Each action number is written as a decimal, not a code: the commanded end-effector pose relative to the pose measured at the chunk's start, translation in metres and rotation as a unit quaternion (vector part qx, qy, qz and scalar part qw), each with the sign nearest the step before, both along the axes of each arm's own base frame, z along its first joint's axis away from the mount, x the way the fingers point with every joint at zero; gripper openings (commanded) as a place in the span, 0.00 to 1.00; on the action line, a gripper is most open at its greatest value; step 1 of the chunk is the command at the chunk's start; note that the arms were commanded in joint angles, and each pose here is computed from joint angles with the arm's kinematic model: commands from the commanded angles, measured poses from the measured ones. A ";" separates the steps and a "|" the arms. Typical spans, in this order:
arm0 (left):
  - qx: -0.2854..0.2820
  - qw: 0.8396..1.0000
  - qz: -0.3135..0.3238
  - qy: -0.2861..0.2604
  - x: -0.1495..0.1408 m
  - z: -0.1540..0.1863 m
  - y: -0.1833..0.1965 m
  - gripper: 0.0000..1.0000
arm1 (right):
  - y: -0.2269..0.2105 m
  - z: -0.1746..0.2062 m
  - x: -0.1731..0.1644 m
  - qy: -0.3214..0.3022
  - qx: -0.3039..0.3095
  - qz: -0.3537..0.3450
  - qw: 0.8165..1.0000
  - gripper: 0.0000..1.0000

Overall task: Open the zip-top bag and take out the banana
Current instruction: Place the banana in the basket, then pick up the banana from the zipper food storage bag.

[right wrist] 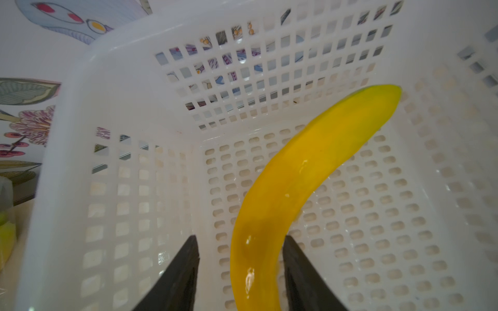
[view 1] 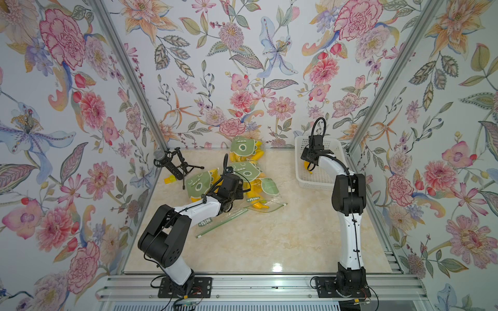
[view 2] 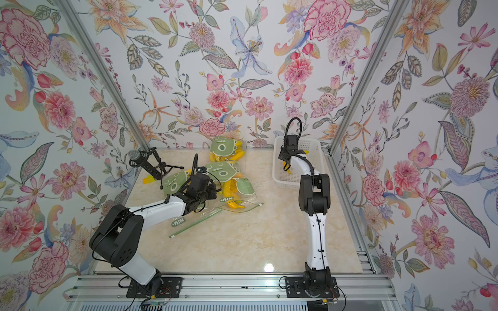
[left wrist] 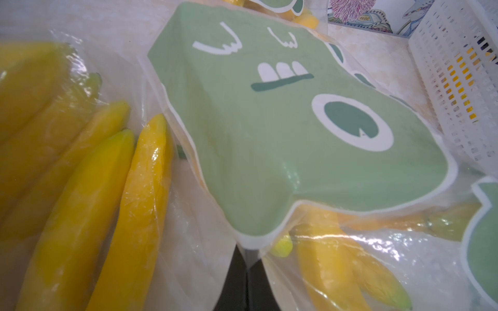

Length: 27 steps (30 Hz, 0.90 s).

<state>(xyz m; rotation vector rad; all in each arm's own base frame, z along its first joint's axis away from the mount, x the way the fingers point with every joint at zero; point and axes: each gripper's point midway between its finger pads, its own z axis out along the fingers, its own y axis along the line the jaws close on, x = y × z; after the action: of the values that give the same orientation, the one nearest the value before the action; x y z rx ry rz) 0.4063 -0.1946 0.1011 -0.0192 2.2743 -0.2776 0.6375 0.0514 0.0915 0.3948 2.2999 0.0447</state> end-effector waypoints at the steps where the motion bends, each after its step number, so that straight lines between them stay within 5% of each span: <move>1: -0.002 1.000 0.007 -0.019 -0.002 0.013 0.002 0.00 | 0.005 0.051 -0.010 -0.025 -0.005 0.035 0.999 0.51; 6: -0.008 1.000 0.006 -0.023 -0.002 0.016 0.000 0.00 | 0.039 0.085 -0.054 -0.049 0.013 0.130 0.990 0.50; 13: -0.008 1.000 0.003 -0.027 -0.002 0.021 -0.002 0.00 | 0.096 0.099 -0.168 -0.086 0.034 0.248 0.964 0.54; 21: -0.003 1.000 0.001 -0.024 -0.001 0.018 -0.003 0.00 | 0.175 0.084 -0.314 -0.112 0.086 0.410 0.901 0.49; 27: 0.001 1.000 0.004 -0.025 0.001 0.020 -0.002 0.00 | 0.210 0.065 -0.368 -0.121 0.132 0.462 0.868 0.46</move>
<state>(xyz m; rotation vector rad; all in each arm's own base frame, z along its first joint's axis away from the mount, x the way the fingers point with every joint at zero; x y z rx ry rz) 0.4039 -0.1963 0.1069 -0.0144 2.2618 -0.2851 0.2743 0.2459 0.1421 -0.5865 2.1239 0.7488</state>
